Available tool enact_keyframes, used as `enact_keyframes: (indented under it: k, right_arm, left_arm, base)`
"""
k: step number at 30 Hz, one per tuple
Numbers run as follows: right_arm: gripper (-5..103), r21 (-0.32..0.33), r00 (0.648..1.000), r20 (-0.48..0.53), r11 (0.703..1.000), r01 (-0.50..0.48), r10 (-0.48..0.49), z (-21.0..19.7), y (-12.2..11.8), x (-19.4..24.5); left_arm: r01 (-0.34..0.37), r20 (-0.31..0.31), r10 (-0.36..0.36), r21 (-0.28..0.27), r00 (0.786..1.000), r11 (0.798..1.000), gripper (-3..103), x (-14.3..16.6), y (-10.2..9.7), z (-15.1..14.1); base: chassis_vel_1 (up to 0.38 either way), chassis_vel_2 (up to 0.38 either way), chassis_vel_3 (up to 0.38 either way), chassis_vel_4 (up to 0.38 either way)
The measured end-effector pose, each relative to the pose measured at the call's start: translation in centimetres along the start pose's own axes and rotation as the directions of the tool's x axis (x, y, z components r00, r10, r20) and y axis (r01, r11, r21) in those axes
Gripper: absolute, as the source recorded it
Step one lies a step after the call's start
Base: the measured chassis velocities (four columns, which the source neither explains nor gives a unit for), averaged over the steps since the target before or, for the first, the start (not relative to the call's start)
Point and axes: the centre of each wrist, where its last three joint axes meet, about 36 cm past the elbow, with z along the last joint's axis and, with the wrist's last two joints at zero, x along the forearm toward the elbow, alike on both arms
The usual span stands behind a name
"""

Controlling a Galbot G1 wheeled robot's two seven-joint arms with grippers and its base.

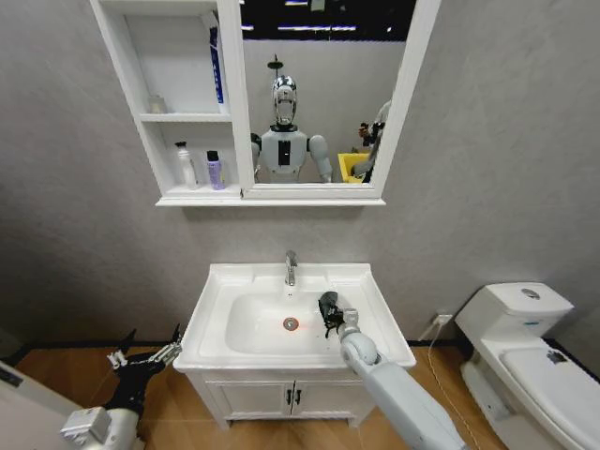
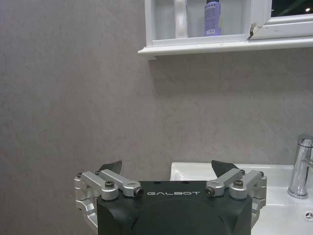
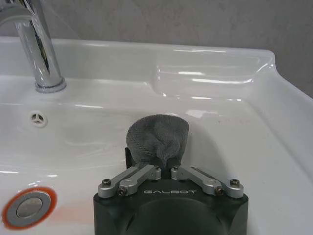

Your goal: Move facial cleanser and shampoo from washbasin to cabinet, then wipe washbasin with towel.

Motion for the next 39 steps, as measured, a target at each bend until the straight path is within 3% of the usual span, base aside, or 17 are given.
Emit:
enact_keyframes:
  k: [3, 10, 22, 27, 30, 32, 36, 39]
  right_arm:
    - [4, -0.030, 0.999, -0.048, 1.000, 0.006, -0.008, 0.6, 0.0, 0.0]
    - [4, -0.213, 0.986, -0.148, 0.976, 0.041, -0.073, -0.4, 2.6, -2.2]
    - [4, -0.298, 0.960, -0.212, 0.947, 0.116, -0.184, -1.5, 6.7, -5.8]
    - [4, -0.323, 0.943, -0.245, 0.936, 0.139, -0.225, 0.0, 10.2, -7.0]
    - [4, -0.330, 0.942, -0.242, 0.932, 0.147, -0.234, 0.2, 11.5, -7.4]
    - [4, -0.335, 0.940, -0.191, 0.919, 0.209, -0.283, -0.6, 14.7, -7.4]
    - [4, -0.360, 0.931, -0.145, 0.894, 0.266, -0.336, -2.0, 16.3, -6.9]
    - [4, -0.372, 0.926, -0.158, 0.889, 0.266, -0.343, -2.2, 16.3, -7.0]
  left_arm:
    - [0.000, 0.000, 0.000, 0.000, 1.000, 1.000, 100, 0.0, 0.0, 0.0]
    - [0.000, 0.000, 0.000, 0.000, 1.000, 1.000, 100, 0.0, 0.0, 0.0]
    - [0.000, 0.000, 0.000, 0.000, 1.000, 1.000, 100, 0.0, 0.0, 0.0]
    - [0.000, 0.000, 0.000, 0.000, 1.000, 1.000, 100, 0.0, 0.0, 0.0]
    - [0.000, 0.000, 0.000, 0.000, 1.000, 1.000, 100, 0.0, 0.0, 0.0]
    - [0.000, 0.000, 0.000, 0.000, 1.000, 1.000, 100, 0.0, 0.0, 0.0]
    - [0.000, 0.000, 0.000, 0.000, 1.000, 1.000, 100, 0.0, 0.0, 0.0]
    - [0.000, 0.000, 0.000, 0.000, 1.000, 1.000, 100, 0.0, 0.0, 0.0]
  base:
    - [0.000, 0.000, 0.000, 0.000]
    - [0.000, 0.000, 0.000, 0.000]
    - [0.000, 0.000, 0.000, 0.000]
    - [0.000, 0.000, 0.000, 0.000]
    - [0.000, 0.000, 0.000, 0.000]
    - [0.000, 0.000, 0.000, 0.000]
    - [0.000, 0.000, 0.000, 0.000]
    - [0.000, 0.000, 0.000, 0.000]
